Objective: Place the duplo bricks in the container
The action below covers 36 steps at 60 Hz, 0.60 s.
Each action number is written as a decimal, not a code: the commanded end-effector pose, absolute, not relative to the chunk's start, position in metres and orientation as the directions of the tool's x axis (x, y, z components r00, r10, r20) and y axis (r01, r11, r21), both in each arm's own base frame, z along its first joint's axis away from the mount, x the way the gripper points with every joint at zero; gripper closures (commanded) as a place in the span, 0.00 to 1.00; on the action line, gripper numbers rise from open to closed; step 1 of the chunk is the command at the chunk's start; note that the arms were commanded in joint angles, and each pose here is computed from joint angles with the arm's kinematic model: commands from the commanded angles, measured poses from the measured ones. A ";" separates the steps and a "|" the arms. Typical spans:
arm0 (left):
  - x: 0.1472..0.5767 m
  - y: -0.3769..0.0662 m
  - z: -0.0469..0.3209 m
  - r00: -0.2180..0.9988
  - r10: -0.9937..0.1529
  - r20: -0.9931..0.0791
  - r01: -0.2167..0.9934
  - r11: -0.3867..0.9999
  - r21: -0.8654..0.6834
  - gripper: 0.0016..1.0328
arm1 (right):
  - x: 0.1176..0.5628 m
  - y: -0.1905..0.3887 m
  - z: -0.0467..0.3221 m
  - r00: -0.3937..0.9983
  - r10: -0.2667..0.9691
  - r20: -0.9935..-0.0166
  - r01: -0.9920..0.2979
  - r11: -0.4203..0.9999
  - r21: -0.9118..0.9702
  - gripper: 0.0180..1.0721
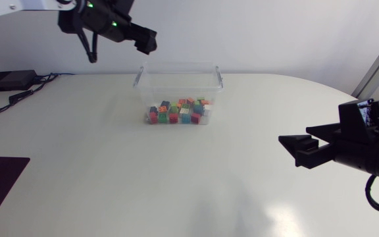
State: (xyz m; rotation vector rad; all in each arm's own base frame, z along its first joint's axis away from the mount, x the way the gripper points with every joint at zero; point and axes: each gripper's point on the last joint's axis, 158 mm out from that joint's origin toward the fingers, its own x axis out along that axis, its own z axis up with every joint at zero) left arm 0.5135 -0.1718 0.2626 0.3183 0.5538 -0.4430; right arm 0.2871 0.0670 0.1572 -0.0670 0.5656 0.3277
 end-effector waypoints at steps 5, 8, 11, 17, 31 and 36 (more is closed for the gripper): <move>0.495 -0.122 0.260 0.817 -0.228 -0.529 0.383 0.902 0.202 0.04 | 0.288 0.053 0.161 0.839 0.231 -0.492 -0.281 0.959 -0.029 0.05; 0.486 -0.108 0.266 0.849 -0.210 -0.486 0.350 0.912 0.217 0.04 | 0.289 0.048 0.164 0.859 0.204 -0.469 -0.258 0.965 -0.053 0.05; 0.477 -0.099 0.272 0.866 -0.201 -0.457 0.336 0.912 0.235 0.04 | 0.290 0.043 0.166 0.875 0.179 -0.449 -0.237 0.969 -0.076 0.05; 0.458 -0.083 0.271 0.878 -0.180 -0.444 0.314 0.916 0.250 0.04 | 0.291 0.036 0.170 0.898 0.142 -0.416 -0.200 0.975 -0.100 0.05; 0.415 -0.058 0.264 0.912 -0.147 -0.382 0.265 0.923 0.279 0.04 | 0.291 0.023 0.170 0.927 0.077 -0.367 -0.137 0.981 -0.139 0.05; 0.399 -0.048 0.261 0.928 -0.131 -0.348 0.241 0.924 0.295 0.04 | 0.289 0.018 0.174 0.940 0.054 -0.337 -0.116 0.979 -0.167 0.05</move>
